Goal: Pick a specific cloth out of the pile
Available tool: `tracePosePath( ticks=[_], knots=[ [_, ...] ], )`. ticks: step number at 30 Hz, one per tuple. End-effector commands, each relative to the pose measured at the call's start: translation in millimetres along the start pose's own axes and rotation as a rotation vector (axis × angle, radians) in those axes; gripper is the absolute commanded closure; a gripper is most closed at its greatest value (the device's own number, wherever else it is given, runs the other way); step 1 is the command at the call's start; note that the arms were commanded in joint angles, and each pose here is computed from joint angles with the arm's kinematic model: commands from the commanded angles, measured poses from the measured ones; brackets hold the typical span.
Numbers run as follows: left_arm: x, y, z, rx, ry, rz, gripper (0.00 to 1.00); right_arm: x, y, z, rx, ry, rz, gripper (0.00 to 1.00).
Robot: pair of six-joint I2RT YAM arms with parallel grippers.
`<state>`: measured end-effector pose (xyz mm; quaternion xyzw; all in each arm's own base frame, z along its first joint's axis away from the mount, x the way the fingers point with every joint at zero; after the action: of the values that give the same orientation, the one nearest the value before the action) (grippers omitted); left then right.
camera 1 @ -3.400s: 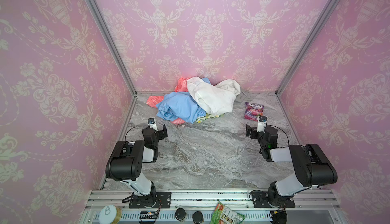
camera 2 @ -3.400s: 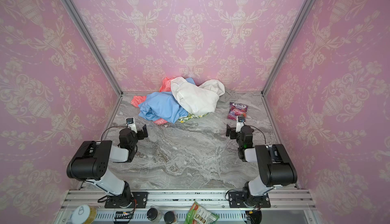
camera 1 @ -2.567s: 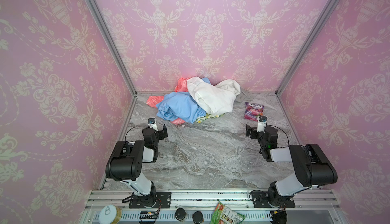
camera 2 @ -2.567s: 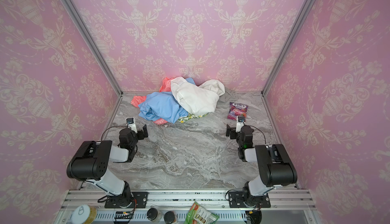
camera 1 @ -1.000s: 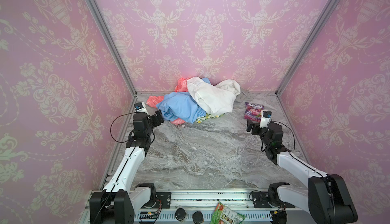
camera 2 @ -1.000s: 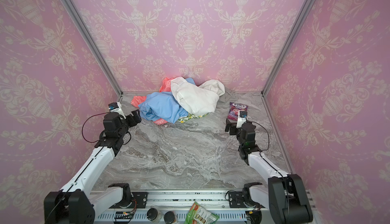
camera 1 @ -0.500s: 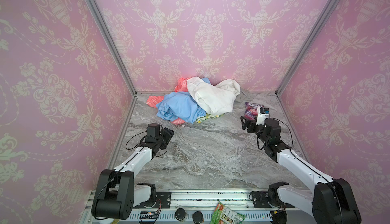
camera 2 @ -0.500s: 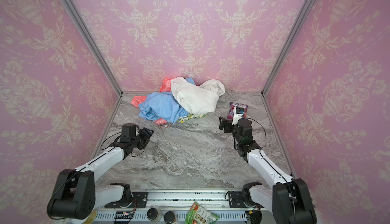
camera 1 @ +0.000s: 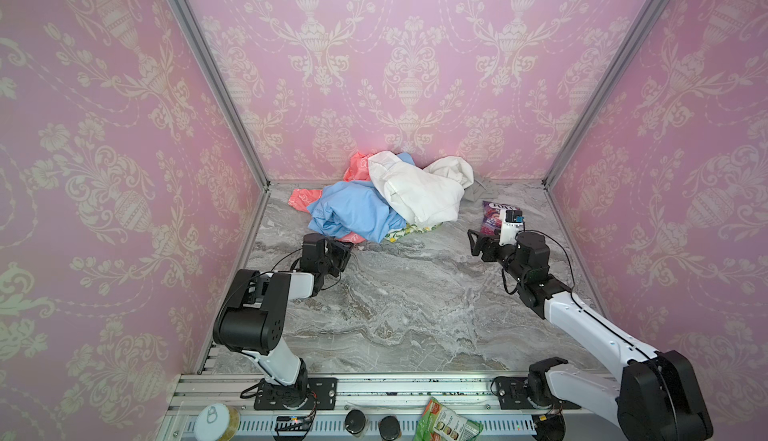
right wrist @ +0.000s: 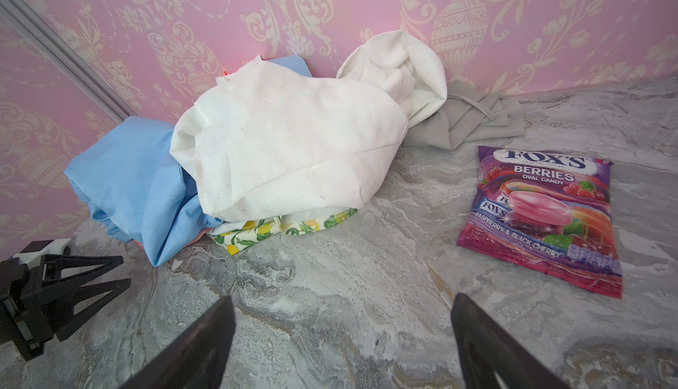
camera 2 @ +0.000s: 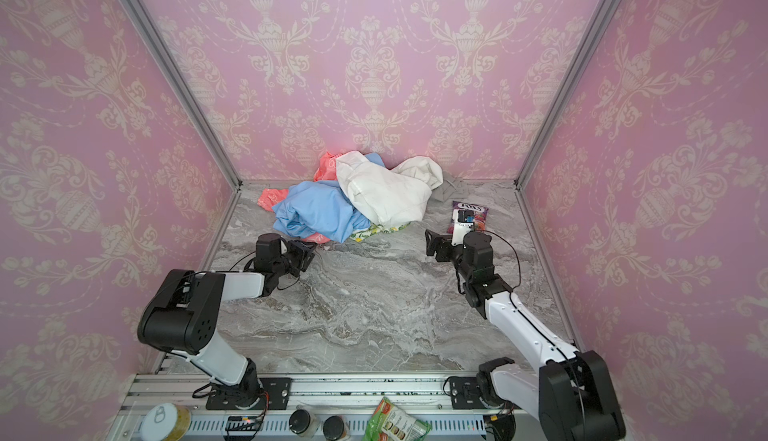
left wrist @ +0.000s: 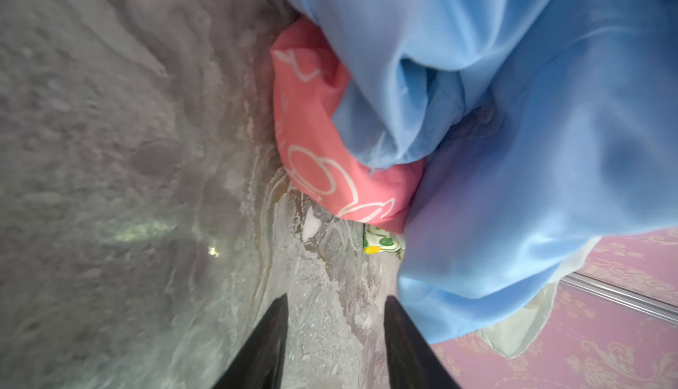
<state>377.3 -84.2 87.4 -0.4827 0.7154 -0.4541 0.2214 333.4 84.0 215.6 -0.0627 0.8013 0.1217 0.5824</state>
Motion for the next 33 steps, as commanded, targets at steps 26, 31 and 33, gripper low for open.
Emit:
tracePosePath(
  ticks=[26, 31, 33],
  knots=[
    [-11.2, 2.7, 19.5, 0.126, -0.289, -0.136, 0.57, -10.5, 7.2, -14.3, -0.028, -0.037, -0.083, 0.04],
    [-13.4, 3.4, 24.7, 0.141, -0.313, -0.148, 0.57, -9.3, 6.8, -16.0, -0.026, -0.039, -0.086, 0.04],
    [-14.7, 6.0, 27.4, 0.143, -0.319, -0.154, 0.56, -9.9, 6.9, -16.6, -0.027, -0.042, -0.085, 0.04]
  ],
)
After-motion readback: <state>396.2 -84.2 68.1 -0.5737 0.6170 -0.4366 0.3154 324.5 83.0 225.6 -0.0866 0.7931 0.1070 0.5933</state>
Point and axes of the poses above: each gripper's point midway between its finger pads, its own z axis out along the fingers, its own y axis along the line the jaws close on, x = y × z, the point moved 4 cm from there along -z, back along the fingers, and after that the axes turned 10 degrees about -z, right-handed, at the moved point
